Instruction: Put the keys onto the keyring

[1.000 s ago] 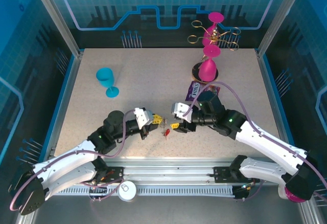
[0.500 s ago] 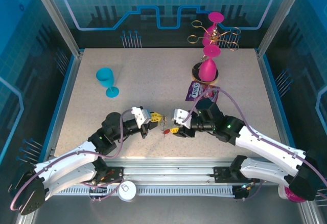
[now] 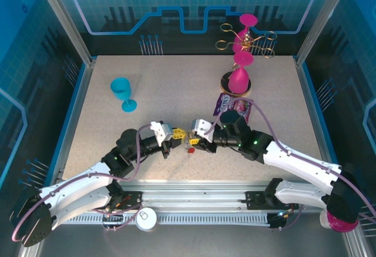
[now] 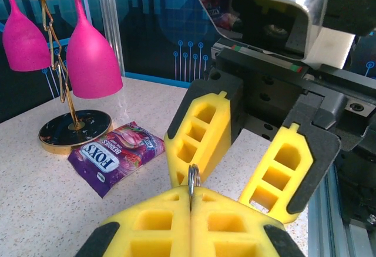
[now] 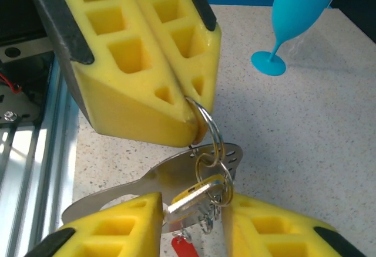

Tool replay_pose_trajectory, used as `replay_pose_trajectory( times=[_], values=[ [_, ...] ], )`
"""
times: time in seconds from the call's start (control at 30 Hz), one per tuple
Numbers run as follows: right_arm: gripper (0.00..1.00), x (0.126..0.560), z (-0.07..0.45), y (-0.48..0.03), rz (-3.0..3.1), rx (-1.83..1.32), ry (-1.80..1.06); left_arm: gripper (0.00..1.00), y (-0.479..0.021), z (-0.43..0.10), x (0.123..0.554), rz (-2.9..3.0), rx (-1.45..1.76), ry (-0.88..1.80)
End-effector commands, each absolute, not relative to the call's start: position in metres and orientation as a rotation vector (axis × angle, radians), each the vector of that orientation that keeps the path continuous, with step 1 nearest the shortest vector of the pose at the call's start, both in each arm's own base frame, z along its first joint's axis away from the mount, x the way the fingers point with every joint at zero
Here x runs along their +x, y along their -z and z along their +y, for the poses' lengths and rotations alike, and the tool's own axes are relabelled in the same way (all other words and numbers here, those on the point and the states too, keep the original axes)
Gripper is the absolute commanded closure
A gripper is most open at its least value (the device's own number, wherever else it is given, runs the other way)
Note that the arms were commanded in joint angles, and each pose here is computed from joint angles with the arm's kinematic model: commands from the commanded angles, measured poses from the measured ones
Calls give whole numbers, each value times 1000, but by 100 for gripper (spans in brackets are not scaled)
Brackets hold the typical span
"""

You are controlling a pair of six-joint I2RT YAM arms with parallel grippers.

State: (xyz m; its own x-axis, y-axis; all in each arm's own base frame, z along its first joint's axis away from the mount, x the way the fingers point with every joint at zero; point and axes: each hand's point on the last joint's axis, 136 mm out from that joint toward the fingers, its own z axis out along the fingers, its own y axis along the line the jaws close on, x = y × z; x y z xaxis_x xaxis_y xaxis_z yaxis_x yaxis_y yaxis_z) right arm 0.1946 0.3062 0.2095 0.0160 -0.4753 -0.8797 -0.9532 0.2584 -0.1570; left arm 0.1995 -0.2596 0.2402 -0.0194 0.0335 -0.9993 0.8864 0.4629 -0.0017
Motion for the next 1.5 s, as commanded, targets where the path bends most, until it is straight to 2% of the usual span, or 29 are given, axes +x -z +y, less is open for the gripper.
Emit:
replay_pose_trajectory(
  times=[0.0,0.1,0.2,0.43,0.87,1.47],
  values=[
    [78,197,314,-224,1566,-1341,-642,100,-254,-260,196,1371,853,863],
    [92,192,313,-217,1580,-1393,-640,100,-256,-262,194,1359,860,871],
    [100,182,315,-207,1590,-1473,-651,100,-260,-264,192,1339,873,889],
    [100,168,322,-205,1558,-1589,-674,100,-261,-270,190,1320,920,893],
    [100,199,290,-231,1588,-1415,-557,100,-254,-273,184,1329,977,906],
    [100,205,277,-238,1590,-1404,-465,100,-243,-269,189,1379,996,834]
  ],
)
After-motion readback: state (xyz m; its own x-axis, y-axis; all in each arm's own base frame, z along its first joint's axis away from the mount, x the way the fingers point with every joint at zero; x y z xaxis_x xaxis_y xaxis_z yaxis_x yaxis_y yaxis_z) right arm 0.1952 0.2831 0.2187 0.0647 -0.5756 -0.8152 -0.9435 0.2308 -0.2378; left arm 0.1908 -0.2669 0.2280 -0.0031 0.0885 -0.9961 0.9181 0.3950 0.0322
